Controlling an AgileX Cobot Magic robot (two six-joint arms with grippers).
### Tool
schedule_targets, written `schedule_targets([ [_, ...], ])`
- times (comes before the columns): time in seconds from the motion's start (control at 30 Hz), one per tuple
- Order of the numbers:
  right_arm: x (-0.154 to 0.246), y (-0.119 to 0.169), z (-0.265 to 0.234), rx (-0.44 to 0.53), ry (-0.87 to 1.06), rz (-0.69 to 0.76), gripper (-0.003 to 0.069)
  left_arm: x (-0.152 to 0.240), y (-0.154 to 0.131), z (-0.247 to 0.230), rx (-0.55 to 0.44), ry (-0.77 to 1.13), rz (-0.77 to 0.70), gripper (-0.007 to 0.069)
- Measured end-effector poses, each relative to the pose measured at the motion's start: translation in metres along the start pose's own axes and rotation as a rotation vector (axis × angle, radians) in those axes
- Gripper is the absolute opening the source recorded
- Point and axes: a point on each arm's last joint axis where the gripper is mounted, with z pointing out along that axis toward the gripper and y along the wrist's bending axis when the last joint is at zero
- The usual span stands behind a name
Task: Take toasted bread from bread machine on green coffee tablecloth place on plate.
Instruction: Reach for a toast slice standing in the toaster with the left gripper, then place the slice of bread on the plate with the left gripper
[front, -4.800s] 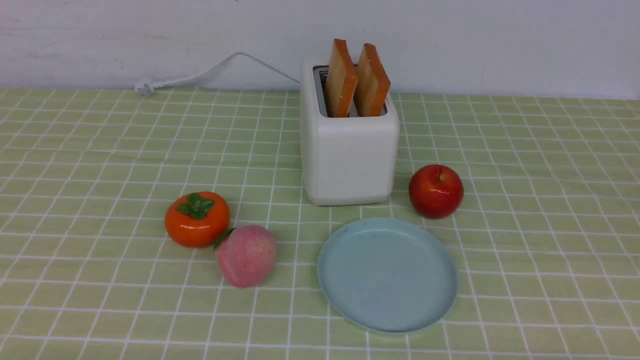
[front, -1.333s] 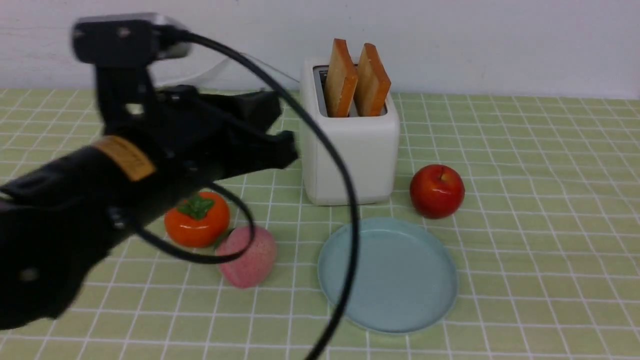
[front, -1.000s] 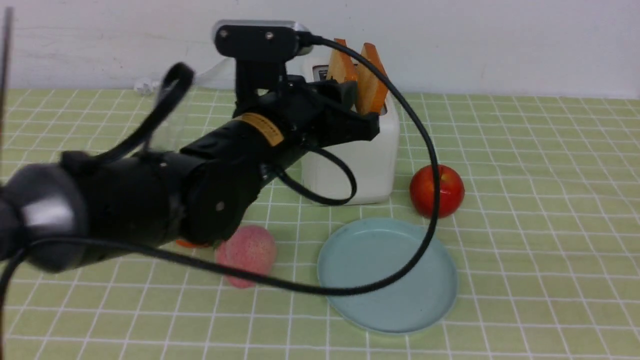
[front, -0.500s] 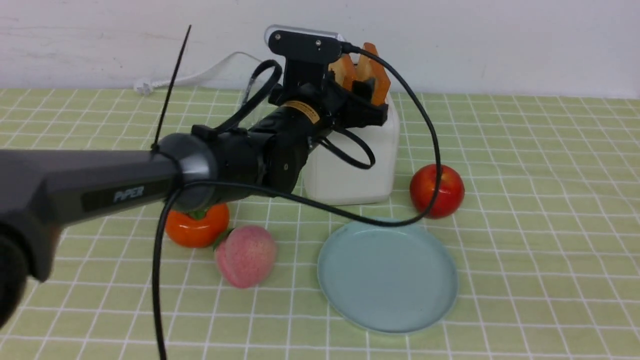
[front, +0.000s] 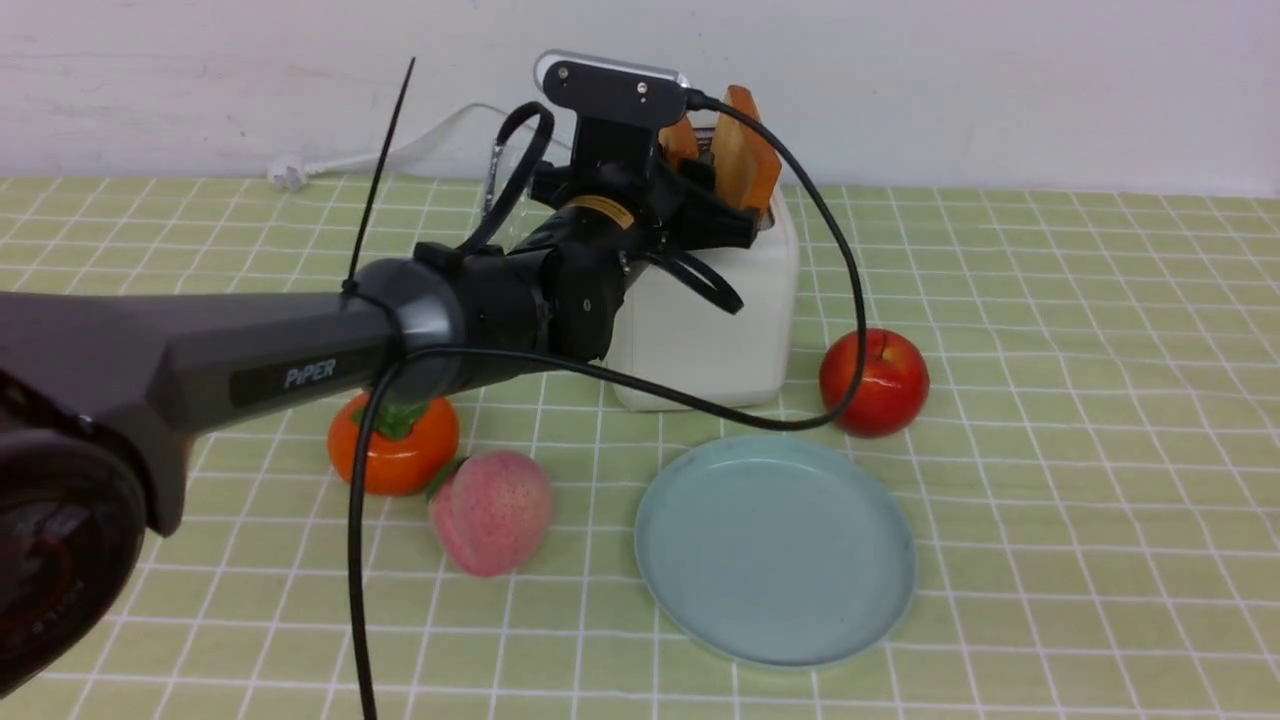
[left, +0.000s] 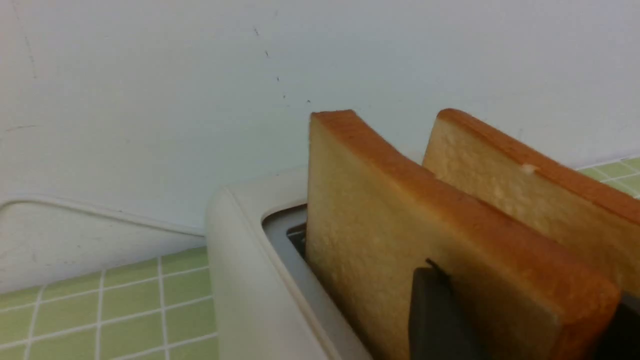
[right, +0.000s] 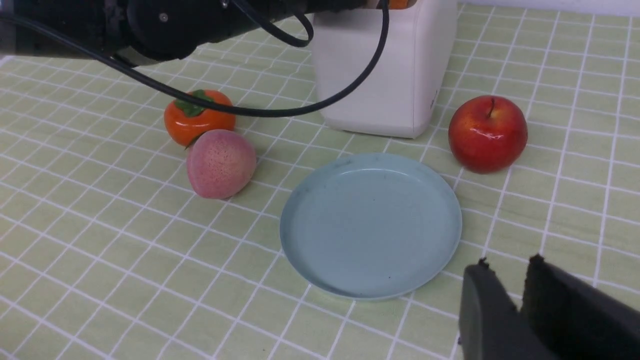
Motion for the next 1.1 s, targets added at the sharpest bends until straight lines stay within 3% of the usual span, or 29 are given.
schedule_targets([
  [0.33, 0.000, 0.000, 0.000, 0.000, 0.000, 0.000, 0.0126, -0.001, 0.001, 0.000, -0.015, -0.004, 0.003, 0.0104],
  [0.5, 0.000, 0.000, 0.000, 0.000, -0.001, -0.001, 0.0126, -0.008, 0.002, -0.002, -0.025, -0.013, -0.023, 0.0099],
  [0.63, -0.002, 0.000, 0.000, 0.005, -0.022, 0.000, 0.0126, -0.042, 0.004, -0.015, -0.023, -0.083, -0.042, 0.0099],
  [0.77, -0.004, 0.000, 0.000, 0.005, -0.042, 0.006, 0.0126, -0.105, 0.009, -0.046, -0.014, -0.210, -0.070, 0.0099],
  [0.87, -0.005, -0.001, 0.000, 0.009, -0.056, 0.006, 0.0126, -0.131, 0.009, -0.064, 0.020, -0.225, -0.082, 0.0099],
  [0.97, -0.006, -0.001, 0.000, 0.011, -0.068, 0.007, 0.0103, -0.156, 0.003, -0.093, 0.144, -0.108, -0.091, 0.0099],
  [1.1, -0.005, -0.001, 0.000, 0.007, -0.060, 0.008, 0.0007, -0.155, -0.011, -0.120, 0.331, 0.158, -0.136, 0.0099],
])
